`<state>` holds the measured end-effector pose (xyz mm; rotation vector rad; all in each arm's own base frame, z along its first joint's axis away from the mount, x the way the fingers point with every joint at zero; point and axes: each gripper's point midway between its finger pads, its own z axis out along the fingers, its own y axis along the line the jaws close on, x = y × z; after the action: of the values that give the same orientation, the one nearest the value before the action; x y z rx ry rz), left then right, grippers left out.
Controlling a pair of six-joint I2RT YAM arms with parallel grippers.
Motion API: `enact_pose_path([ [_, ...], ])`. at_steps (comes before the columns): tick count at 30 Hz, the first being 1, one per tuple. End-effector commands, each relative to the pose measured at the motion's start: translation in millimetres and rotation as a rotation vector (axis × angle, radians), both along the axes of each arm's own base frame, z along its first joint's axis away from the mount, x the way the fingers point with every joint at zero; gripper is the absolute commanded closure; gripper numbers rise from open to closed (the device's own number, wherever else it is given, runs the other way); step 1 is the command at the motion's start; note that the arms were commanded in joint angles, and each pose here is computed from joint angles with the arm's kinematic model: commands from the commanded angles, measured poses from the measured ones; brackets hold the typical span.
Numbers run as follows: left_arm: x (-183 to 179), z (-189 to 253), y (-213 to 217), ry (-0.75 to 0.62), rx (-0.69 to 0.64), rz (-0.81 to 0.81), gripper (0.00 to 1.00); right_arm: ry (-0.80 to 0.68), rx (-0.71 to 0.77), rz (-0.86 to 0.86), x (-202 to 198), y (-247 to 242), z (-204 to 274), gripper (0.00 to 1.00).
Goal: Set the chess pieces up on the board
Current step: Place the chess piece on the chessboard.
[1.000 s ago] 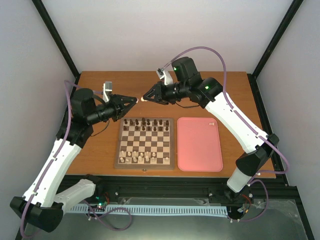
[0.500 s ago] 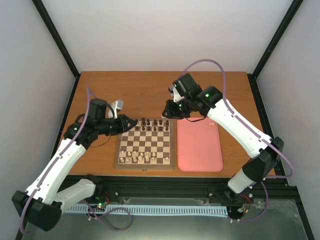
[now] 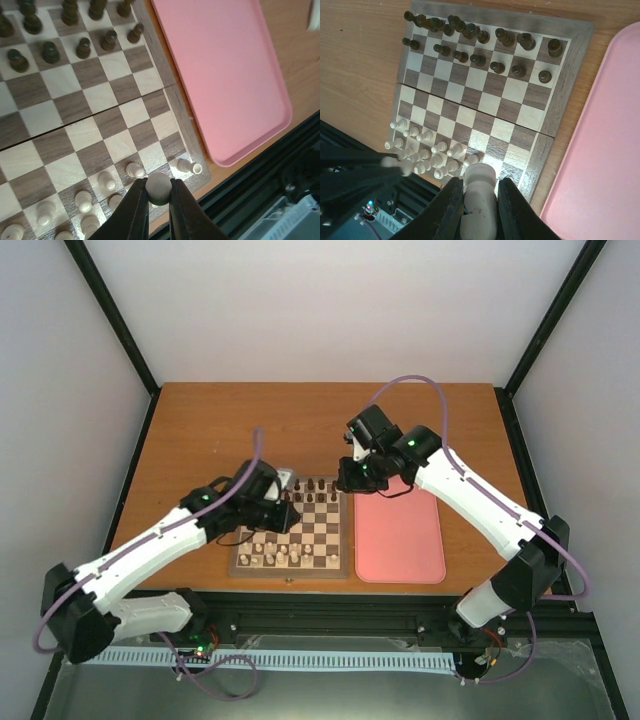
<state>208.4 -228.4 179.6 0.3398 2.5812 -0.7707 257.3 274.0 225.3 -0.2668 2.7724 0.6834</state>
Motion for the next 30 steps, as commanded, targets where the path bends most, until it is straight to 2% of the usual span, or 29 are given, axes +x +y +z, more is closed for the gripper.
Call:
enact_pose_path([
  [1,4.3,-6.9,-23.8,-0.105,0.103,-0.087,0.94,-0.045,0.012,-0.006,0.3,-6.6,8.1,0.82],
  [11,13.5,-24.1,-60.1,-0.177,0.204,-0.193,0.94,-0.047,-0.007,-0.03,-2.9,-15.2,0.6,0.82],
  [17,19.9,-41.1,-74.1,-0.175,0.239,-0.249,0.94,-0.044,-0.014,-0.031,-4.4,-17.7,-3.0,0.82],
  [30,7.7,-79.7,-69.3,-0.102,0.289,-0.299,0.94,-0.017,-0.025,-0.05,-6.6,-30.2,-15.7,0.81],
])
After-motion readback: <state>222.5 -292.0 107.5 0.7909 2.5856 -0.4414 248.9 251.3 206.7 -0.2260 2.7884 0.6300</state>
